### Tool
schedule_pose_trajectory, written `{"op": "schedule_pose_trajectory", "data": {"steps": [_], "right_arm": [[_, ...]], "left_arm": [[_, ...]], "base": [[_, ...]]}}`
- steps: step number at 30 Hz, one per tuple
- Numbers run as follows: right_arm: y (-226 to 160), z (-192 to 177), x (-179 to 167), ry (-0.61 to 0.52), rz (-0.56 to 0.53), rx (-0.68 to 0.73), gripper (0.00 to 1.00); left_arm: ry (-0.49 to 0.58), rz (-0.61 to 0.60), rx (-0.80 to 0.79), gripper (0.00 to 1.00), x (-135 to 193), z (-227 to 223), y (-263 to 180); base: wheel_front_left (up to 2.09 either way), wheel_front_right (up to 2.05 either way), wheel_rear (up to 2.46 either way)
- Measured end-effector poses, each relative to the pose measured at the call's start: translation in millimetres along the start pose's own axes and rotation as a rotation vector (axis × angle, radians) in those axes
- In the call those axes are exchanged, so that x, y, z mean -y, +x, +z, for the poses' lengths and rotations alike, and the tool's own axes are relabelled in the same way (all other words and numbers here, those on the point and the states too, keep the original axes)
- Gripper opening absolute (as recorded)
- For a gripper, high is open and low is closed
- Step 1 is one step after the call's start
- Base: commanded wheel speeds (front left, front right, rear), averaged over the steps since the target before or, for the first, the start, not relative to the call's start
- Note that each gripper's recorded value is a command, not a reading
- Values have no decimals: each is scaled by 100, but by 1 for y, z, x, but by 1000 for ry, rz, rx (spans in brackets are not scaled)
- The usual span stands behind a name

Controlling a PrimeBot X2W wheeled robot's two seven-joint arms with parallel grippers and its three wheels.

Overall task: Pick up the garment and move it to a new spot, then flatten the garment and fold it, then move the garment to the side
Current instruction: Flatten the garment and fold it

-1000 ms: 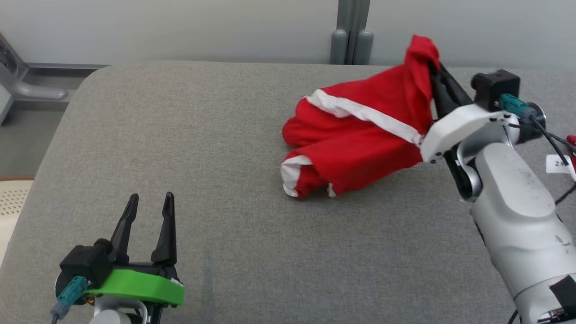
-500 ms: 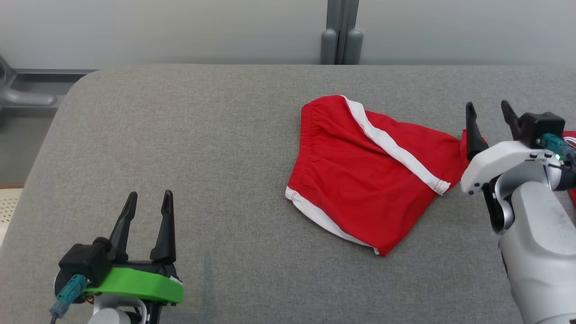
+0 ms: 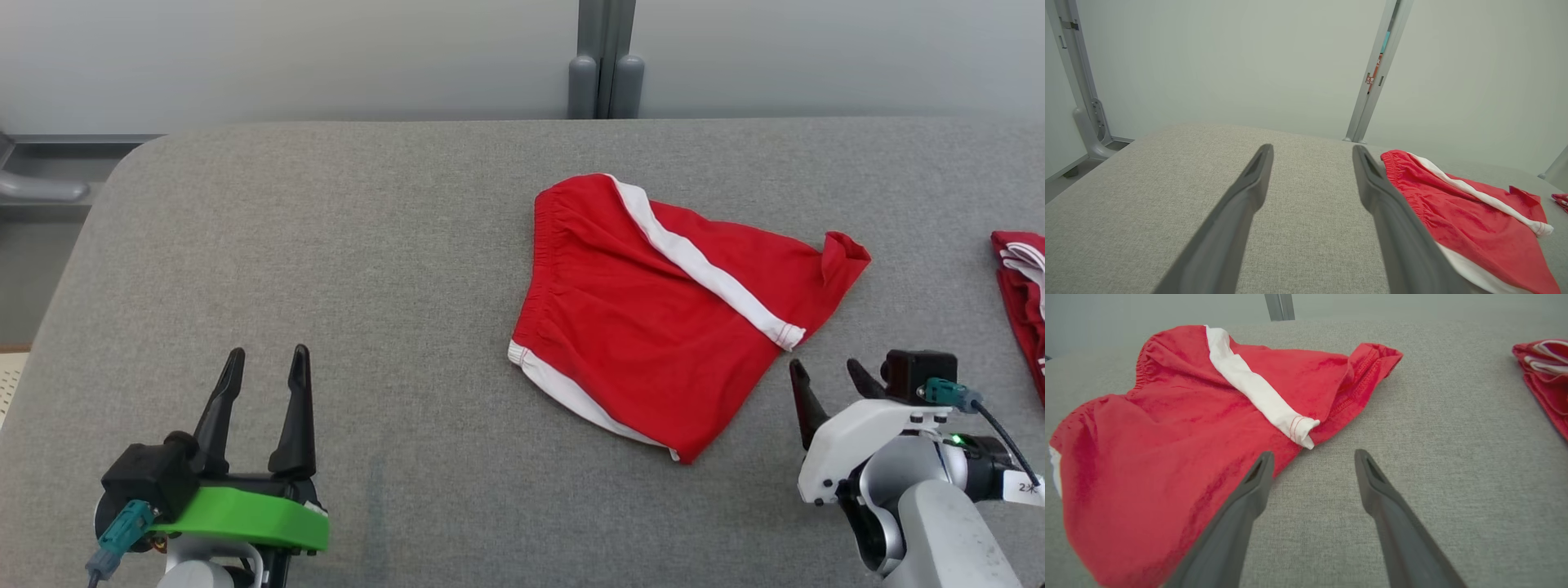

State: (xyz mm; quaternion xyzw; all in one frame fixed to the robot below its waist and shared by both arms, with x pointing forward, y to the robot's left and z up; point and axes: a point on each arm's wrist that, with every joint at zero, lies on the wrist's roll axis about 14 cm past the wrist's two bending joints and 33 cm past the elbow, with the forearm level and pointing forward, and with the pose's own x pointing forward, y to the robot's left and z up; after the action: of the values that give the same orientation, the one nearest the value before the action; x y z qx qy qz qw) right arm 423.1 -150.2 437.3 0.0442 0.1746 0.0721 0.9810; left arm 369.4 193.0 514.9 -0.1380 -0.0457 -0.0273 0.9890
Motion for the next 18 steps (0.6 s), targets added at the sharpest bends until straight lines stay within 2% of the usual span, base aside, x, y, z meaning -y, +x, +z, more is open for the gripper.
{"op": "schedule_pose_trajectory", "data": {"steps": [11,18], "right_arm": [[2,-24,-20,39,48,-138,100],[13,-49,-53,72,137,-245,100]], "left_arm": [[0,13,-2,100,-4,0,-6],[5,46,-5,100,-14,0,-12]], "base": [[0,0,0],[0,0,0]]}}
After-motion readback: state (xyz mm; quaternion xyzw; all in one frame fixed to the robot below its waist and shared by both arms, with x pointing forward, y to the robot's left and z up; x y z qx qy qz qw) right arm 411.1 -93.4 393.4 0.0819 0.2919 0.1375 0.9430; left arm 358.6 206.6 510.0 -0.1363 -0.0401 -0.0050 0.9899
